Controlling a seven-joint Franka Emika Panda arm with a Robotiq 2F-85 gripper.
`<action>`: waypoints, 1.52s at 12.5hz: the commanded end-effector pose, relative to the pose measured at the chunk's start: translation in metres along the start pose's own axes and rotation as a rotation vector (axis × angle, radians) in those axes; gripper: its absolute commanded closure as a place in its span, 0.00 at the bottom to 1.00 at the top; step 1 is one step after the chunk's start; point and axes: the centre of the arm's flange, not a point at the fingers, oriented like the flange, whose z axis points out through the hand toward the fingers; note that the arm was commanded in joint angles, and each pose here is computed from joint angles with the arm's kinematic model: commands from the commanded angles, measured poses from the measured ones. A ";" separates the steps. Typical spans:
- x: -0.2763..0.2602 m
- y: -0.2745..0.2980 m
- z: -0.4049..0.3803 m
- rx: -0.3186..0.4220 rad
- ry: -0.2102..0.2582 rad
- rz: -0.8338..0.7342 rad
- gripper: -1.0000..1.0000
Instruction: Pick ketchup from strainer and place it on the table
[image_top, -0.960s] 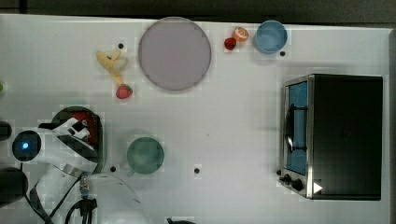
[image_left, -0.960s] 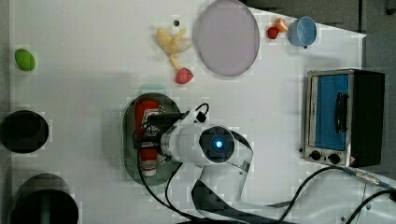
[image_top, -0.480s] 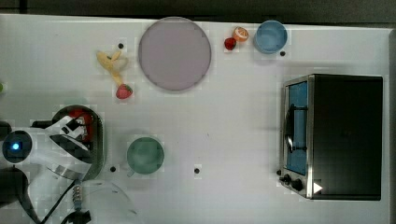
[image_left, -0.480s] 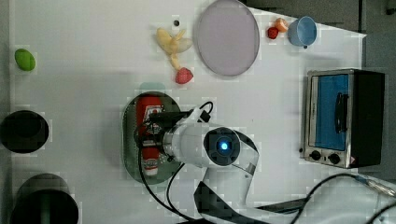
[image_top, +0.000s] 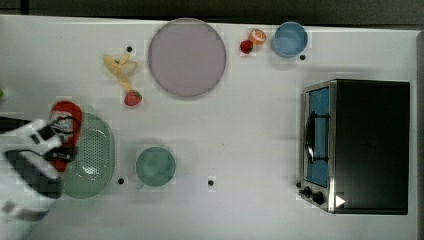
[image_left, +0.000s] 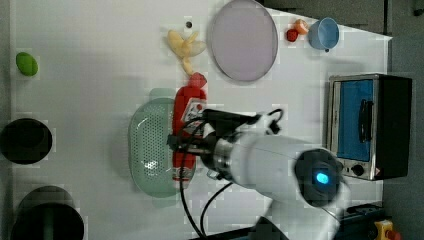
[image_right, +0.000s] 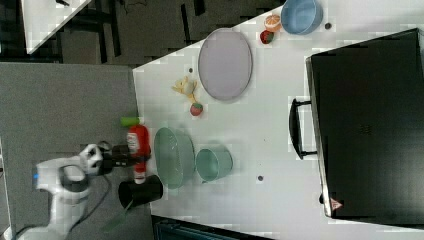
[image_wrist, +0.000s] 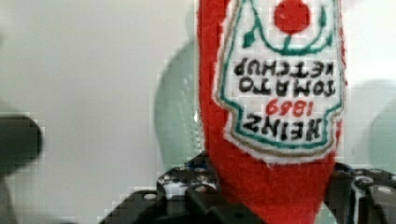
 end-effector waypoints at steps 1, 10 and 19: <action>0.022 0.020 -0.036 -0.035 -0.001 0.037 0.40; 0.177 0.221 -0.059 -0.081 0.062 0.233 0.40; 0.194 0.381 -0.020 -0.135 0.038 0.154 0.40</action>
